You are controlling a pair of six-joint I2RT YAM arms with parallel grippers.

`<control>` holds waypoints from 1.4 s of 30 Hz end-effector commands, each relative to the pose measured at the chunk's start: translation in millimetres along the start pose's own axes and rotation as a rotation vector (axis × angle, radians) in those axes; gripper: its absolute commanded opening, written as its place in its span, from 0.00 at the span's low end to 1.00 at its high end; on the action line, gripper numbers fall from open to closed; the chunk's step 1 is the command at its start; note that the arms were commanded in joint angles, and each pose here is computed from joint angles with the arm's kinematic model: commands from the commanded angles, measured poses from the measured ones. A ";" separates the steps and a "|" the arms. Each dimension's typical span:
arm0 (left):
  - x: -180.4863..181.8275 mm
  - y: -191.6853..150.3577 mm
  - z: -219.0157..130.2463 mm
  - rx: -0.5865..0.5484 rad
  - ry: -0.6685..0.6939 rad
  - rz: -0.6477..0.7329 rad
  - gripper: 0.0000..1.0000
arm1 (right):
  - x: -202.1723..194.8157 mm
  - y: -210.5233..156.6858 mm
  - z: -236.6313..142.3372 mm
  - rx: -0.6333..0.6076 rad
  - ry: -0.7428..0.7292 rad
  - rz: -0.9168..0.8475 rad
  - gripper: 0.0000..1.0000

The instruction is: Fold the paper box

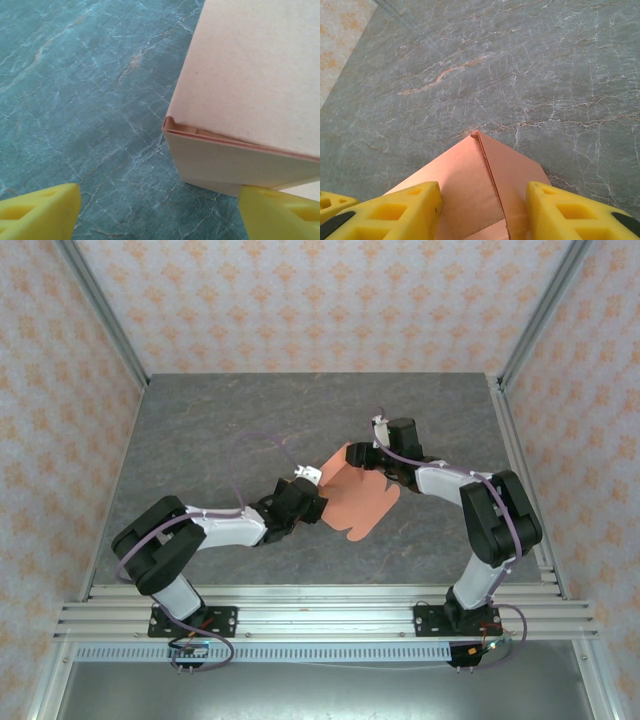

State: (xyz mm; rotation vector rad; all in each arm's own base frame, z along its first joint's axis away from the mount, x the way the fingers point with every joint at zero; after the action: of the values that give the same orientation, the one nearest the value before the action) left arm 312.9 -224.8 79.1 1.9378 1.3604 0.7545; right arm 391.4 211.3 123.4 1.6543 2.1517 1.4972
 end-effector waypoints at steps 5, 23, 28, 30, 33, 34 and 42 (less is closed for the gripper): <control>-6.2 2.3 -5.7 0.058 -0.078 -0.002 0.83 | -4.5 -46.9 9.2 0.175 -0.001 0.055 0.48; -1.6 11.7 -18.7 0.096 -0.111 -0.056 0.95 | -4.3 -47.2 8.4 0.174 0.000 0.054 0.47; 1.3 16.5 -10.5 0.078 -0.079 -0.067 0.86 | -3.4 -46.5 8.1 0.172 0.004 0.056 0.47; -1.8 20.2 -5.8 0.065 -0.086 -0.079 0.86 | -3.2 -47.1 7.5 0.173 0.003 0.054 0.48; -4.2 23.7 -0.2 0.046 -0.086 -0.098 0.85 | -3.0 -46.8 6.6 0.171 0.002 0.052 0.48; -4.2 24.0 0.9 0.043 -0.081 -0.101 0.85 | -2.7 -47.1 6.6 0.172 0.003 0.052 0.48; 1.5 26.0 9.8 0.004 -0.002 -0.123 0.73 | -2.4 -47.4 6.8 0.169 0.006 0.056 0.48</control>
State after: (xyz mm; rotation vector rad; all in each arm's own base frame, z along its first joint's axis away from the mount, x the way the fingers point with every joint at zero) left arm 319.6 -233.7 81.6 1.9379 1.4336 0.5982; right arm 384.9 218.1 122.8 1.6471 2.2020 1.5253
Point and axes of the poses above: each hand's point on the last joint's axis, 136 mm out from that joint toward the fingers, its own z axis out along the fingers, its own x axis along the line the jaws close on, y = z × x, the point moved 3 cm from there along -z, back along the fingers, and after that the axes turned 3 degrees about -z, right-handed, at the moved point
